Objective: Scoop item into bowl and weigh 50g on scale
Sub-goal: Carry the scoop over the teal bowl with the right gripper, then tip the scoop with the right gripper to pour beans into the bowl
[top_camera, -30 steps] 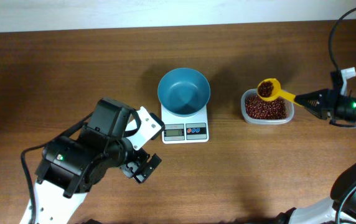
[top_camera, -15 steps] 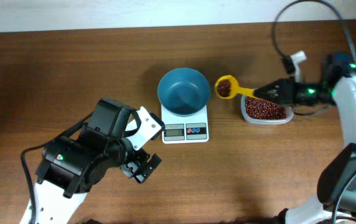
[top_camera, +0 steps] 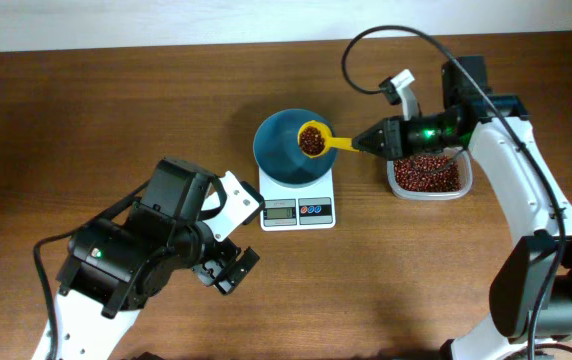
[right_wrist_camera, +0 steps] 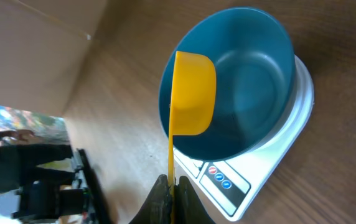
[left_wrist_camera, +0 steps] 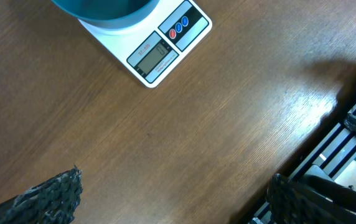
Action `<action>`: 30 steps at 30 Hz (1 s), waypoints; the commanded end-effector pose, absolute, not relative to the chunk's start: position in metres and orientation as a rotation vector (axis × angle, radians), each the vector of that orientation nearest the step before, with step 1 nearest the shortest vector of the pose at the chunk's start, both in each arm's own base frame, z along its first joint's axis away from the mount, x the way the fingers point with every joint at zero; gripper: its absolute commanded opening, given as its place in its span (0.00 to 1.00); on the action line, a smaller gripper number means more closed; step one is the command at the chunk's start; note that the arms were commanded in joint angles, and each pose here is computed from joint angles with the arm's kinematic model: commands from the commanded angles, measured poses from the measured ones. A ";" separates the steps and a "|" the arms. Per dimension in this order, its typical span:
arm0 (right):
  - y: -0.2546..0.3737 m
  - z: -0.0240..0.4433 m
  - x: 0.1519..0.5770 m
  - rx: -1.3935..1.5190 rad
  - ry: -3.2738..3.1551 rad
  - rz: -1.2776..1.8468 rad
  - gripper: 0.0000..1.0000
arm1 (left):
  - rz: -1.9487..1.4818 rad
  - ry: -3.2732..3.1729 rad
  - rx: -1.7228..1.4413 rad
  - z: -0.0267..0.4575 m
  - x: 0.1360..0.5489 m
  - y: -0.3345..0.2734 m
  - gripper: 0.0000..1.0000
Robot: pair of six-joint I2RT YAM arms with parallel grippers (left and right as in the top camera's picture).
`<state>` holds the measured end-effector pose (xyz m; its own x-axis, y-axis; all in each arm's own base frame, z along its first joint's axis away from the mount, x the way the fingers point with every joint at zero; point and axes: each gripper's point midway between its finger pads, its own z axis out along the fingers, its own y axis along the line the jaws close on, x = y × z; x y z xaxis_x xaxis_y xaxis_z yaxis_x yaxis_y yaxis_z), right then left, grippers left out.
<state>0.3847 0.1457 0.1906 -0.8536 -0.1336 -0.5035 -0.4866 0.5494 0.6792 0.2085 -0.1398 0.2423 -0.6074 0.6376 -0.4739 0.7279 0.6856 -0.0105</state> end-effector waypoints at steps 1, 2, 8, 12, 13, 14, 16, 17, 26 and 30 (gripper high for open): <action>0.149 0.175 0.392 -0.554 2.440 1.079 0.04 | -0.267 2.457 1.075 0.241 0.209 -0.139 0.99; 0.152 0.175 0.393 -0.567 2.434 1.062 0.04 | -0.267 2.457 1.075 0.241 0.209 -0.139 0.99; 0.157 0.167 0.404 -0.624 2.438 0.901 0.04 | -0.267 2.457 1.075 0.241 0.209 -0.139 0.99; 0.160 0.160 0.407 -0.665 2.453 0.802 0.04 | -0.267 2.457 1.075 0.241 0.209 -0.139 0.99; 0.161 0.158 0.409 -0.673 2.458 0.763 0.04 | -0.267 2.457 1.075 0.241 0.209 -0.139 0.99; 0.162 0.157 0.410 -0.683 2.457 0.729 0.04 | -0.267 2.457 1.075 0.241 0.209 -0.139 0.99; 0.167 0.156 0.415 -0.706 2.445 0.667 0.04 | -0.267 2.457 1.074 0.241 0.209 -0.139 0.99; 0.169 0.155 0.417 -0.715 2.443 0.631 0.04 | -0.267 2.457 1.075 0.241 0.209 -0.139 0.99; 0.177 0.162 0.416 -0.766 2.431 0.385 0.04 | -0.267 2.457 1.074 0.241 0.209 -0.139 0.99; 0.178 0.162 0.416 -0.773 2.432 0.325 0.04 | -0.267 2.457 1.075 0.241 0.209 -0.139 0.99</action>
